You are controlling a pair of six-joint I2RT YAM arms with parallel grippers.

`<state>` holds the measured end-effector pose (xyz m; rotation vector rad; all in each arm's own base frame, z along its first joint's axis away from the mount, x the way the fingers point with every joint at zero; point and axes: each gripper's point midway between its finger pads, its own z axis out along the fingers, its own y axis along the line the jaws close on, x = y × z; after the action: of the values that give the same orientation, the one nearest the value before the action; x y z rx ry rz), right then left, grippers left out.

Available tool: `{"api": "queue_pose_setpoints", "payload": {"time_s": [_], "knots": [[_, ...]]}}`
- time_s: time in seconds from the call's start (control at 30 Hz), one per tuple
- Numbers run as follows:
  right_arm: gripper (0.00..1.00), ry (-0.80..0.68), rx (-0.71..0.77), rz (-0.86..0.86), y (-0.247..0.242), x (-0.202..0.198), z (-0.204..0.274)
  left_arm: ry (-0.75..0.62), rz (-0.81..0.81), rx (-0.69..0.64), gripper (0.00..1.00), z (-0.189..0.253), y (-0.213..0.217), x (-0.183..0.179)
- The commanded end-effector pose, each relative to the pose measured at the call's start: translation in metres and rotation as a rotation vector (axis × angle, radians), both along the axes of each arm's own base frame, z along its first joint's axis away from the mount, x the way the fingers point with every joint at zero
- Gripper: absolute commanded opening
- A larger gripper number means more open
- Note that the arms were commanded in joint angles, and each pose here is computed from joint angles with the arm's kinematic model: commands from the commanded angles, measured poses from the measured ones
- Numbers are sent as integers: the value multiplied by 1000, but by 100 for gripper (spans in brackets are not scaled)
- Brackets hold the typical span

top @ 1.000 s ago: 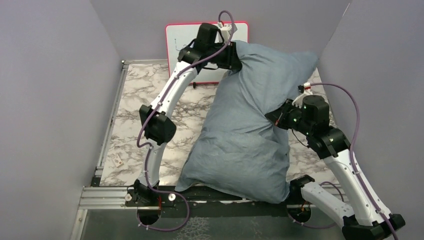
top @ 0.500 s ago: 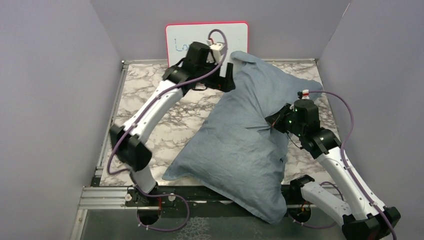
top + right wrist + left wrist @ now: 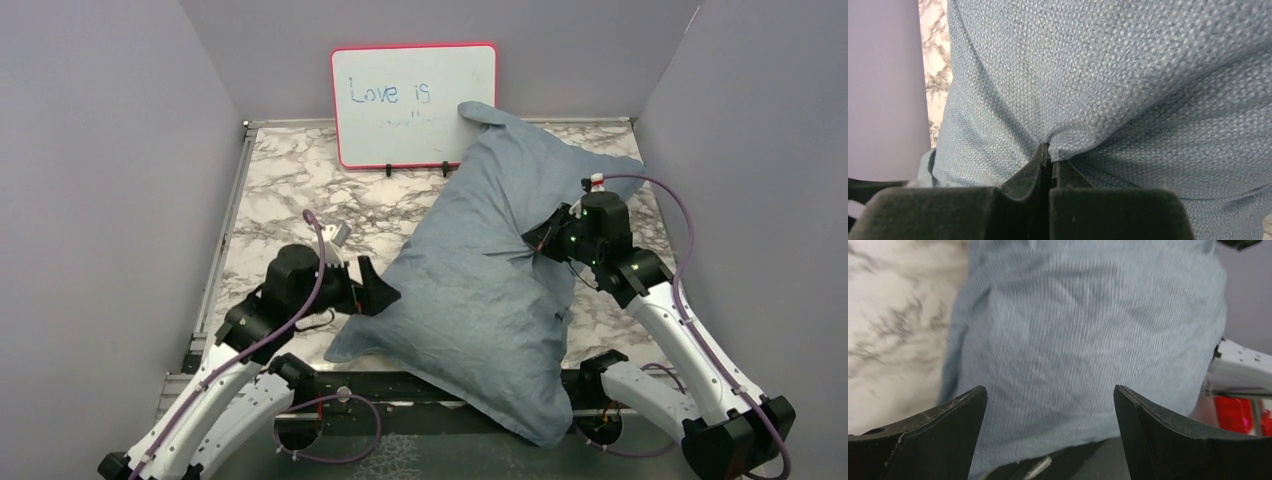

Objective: Remove the pillowcase from the pillow
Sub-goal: Adjust the pillow at the center of the board.

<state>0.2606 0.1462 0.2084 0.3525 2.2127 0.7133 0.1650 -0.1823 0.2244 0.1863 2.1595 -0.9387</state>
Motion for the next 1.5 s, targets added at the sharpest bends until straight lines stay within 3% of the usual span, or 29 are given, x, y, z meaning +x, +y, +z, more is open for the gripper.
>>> {"api": "queue_pose_setpoints", "payload": {"time_s": [0.0, 0.2, 0.27, 0.4, 0.5, 0.53, 0.67, 0.9, 1.23, 1.3, 1.37, 1.4, 1.47], "knots": [[1, 14, 19, 109, 17, -6, 4, 90, -88, -221, 99, -1, -15, -40], [1, 14, 43, 161, 26, -7, 12, 230, -162, -210, 98, -49, -27, -50], [1, 13, 46, 169, 27, -8, 16, 246, -150, -177, 92, -60, -27, -44], [1, -47, 42, 170, 23, -10, 37, 173, -3, -114, 52, -56, -19, -8], [1, -112, 28, 171, 18, -14, 53, 95, 81, -84, 8, -43, -17, 23], [1, -123, 11, 150, 13, -15, 56, 75, 108, -61, 0, -39, -16, 34], [0, -131, -52, 48, -11, -19, 59, -20, 146, 52, 0, -13, -18, 75], [1, -134, -26, 48, -14, -33, 56, -107, 153, 174, 0, 22, -22, 125], [2, -75, -98, 112, -5, -17, 42, -49, 157, 221, 2, -16, -2, 105], [9, -101, -106, 195, 4, -18, 50, -42, 193, 292, 26, -21, 18, 107], [35, -131, -119, 174, -1, -17, 62, -29, 225, 327, 56, -20, 36, 107], [44, -167, -128, 164, -5, -17, 70, -28, 231, 328, 67, -17, 41, 105], [59, -229, -152, 158, -11, -19, 86, -31, 243, 310, 79, -11, 45, 100]]}}
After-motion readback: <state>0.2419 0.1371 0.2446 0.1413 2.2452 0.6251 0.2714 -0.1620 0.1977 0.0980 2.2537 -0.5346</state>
